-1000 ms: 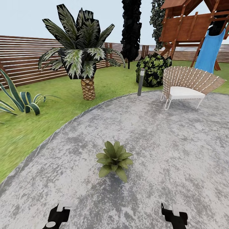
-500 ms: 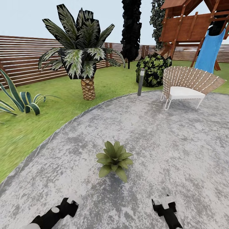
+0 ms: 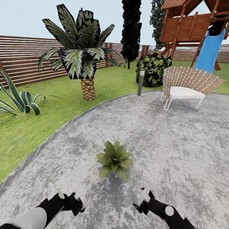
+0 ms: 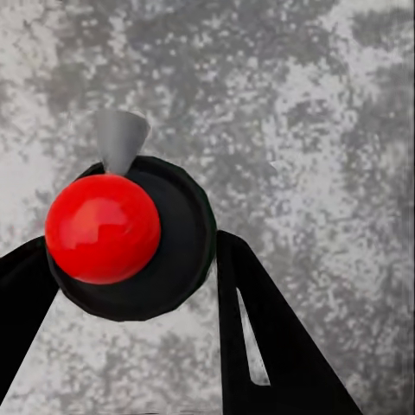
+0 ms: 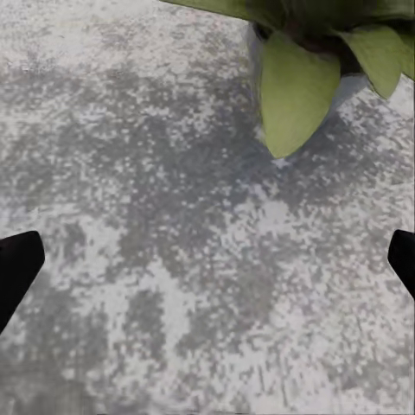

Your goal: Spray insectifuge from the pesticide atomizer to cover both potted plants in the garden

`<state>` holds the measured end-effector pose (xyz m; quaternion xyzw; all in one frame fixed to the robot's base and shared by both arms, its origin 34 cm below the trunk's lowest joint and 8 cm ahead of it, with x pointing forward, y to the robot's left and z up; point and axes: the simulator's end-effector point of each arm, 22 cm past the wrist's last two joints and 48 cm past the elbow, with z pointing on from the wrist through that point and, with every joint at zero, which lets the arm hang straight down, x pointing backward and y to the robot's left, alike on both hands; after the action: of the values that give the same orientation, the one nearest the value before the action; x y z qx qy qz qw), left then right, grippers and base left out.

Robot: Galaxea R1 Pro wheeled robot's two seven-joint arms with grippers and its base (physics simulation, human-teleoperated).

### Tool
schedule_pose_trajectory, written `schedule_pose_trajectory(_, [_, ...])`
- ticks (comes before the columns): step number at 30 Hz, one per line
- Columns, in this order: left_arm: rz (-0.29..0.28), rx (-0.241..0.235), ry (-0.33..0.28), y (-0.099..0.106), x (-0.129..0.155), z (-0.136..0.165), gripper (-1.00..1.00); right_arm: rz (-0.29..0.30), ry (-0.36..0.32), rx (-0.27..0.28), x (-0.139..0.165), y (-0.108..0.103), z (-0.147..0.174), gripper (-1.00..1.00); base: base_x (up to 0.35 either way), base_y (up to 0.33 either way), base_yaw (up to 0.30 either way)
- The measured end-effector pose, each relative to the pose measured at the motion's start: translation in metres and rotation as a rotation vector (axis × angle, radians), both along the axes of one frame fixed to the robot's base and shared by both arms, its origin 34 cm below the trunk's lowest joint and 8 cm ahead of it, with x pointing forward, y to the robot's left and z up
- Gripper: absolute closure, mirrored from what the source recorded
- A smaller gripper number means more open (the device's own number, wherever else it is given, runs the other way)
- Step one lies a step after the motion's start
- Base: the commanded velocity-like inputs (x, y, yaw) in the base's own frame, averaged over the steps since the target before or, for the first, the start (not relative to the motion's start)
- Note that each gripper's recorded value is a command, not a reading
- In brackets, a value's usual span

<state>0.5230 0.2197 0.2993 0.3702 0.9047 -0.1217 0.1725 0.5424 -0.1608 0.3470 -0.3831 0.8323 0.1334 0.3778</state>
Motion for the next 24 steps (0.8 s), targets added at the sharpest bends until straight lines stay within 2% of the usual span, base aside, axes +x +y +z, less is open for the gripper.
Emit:
schedule_pose_trajectory(1, [-0.058,-0.006,0.024,-0.006,-0.004,0.002,1.00,0.068,0.014,-0.016,-0.006,0.007,0.000,-1.00,0.000,0.000,0.000])
schedule_pose_trajectory(2, [-0.091,-0.006,0.036,-0.008,-0.008,0.002,1.00,0.110,0.016,-0.023,-0.006,0.012,0.002,-1.00,0.000,0.000,0.000])
schedule_pose_trajectory(5, [-0.163,0.003,0.065,-0.011,-0.017,0.002,1.00,0.210,0.036,-0.011,-0.011,0.028,0.009,-1.00,0.000,0.000,0.000])
schedule_pose_trajectory(6, [-0.200,0.006,0.081,-0.013,-0.021,0.002,1.00,0.238,0.039,-0.006,-0.010,0.033,0.013,1.00,0.000,0.000,0.000])
schedule_pose_trajectory(8, [-0.265,-0.003,0.126,-0.020,-0.030,0.006,1.00,0.265,0.043,0.000,-0.009,0.036,0.017,1.00,0.000,0.000,0.000])
schedule_pose_trajectory(11, [-0.300,-0.016,0.139,-0.033,-0.034,0.007,1.00,0.284,0.049,0.010,-0.012,0.043,0.018,1.00,0.000,0.000,0.000])
schedule_pose_trajectory(13, [-0.360,0.003,0.144,-0.044,-0.040,0.005,1.00,0.335,0.078,0.056,-0.024,0.067,0.022,1.00,0.000,0.000,0.000])
schedule_pose_trajectory(15, [-0.372,0.000,0.143,-0.050,-0.041,0.006,1.00,0.345,0.083,0.065,-0.026,0.071,0.023,1.00,0.000,0.000,0.000])
schedule_pose_trajectory(17, [-0.383,-0.013,0.142,-0.062,-0.042,0.007,1.00,0.372,0.094,0.094,-0.033,0.088,0.027,1.00,0.000,0.000,0.000])
schedule_pose_trajectory(24, [-0.392,-0.020,0.142,-0.070,-0.045,0.006,1.00,0.389,0.097,0.122,-0.037,0.106,0.032,1.00,0.000,0.000,0.000])
